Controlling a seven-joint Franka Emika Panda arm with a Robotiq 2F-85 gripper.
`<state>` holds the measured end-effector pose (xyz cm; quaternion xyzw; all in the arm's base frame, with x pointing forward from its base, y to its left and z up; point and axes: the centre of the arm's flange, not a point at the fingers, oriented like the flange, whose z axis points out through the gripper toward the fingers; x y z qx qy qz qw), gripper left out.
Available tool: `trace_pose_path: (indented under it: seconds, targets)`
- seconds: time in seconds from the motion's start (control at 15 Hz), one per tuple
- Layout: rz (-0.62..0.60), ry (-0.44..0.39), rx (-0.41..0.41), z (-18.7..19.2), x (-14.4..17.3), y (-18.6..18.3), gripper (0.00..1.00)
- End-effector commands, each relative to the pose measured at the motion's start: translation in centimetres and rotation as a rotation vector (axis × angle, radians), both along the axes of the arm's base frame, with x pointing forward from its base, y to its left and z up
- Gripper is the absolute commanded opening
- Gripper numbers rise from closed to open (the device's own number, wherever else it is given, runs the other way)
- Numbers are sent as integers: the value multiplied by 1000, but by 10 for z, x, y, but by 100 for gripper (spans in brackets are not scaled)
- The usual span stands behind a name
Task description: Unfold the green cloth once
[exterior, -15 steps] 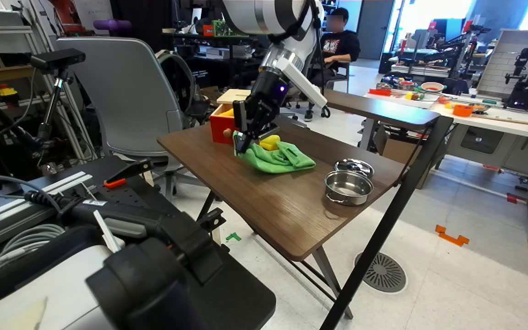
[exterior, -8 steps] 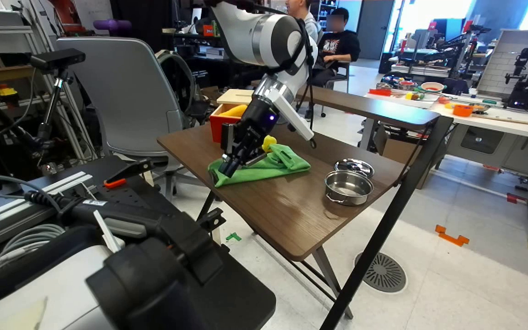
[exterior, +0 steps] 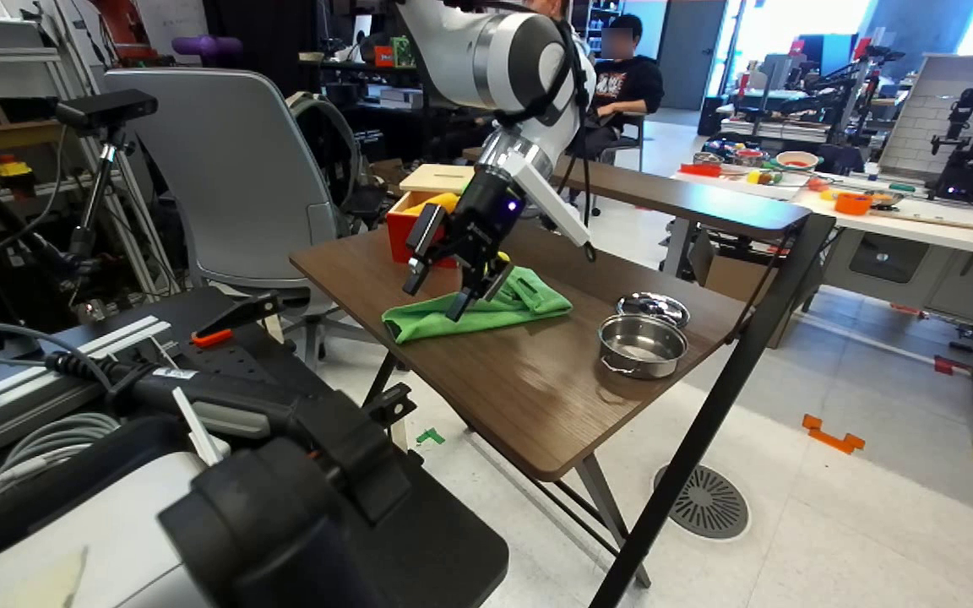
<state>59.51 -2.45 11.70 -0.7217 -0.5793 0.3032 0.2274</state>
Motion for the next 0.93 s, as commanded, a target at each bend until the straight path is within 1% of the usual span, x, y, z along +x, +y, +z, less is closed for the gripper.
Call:
trace_pose_path:
  seconds: [0.0,0.2,0.47,0.6,0.67,0.73,0.8,0.87]
  targets:
    - [-35,-94,-22,59,9,-4,100]
    - [-31,-219,-51,107,15,0,100]
    - [-31,-454,-85,168,23,10,100]
    - [-28,-570,-96,189,26,16,100]
    - [-26,-612,-88,195,27,18,100]
    - [-29,-539,-66,185,47,14,100]
    - [-26,-571,-66,193,46,17,100]
    - [-25,-582,-67,196,43,18,100]
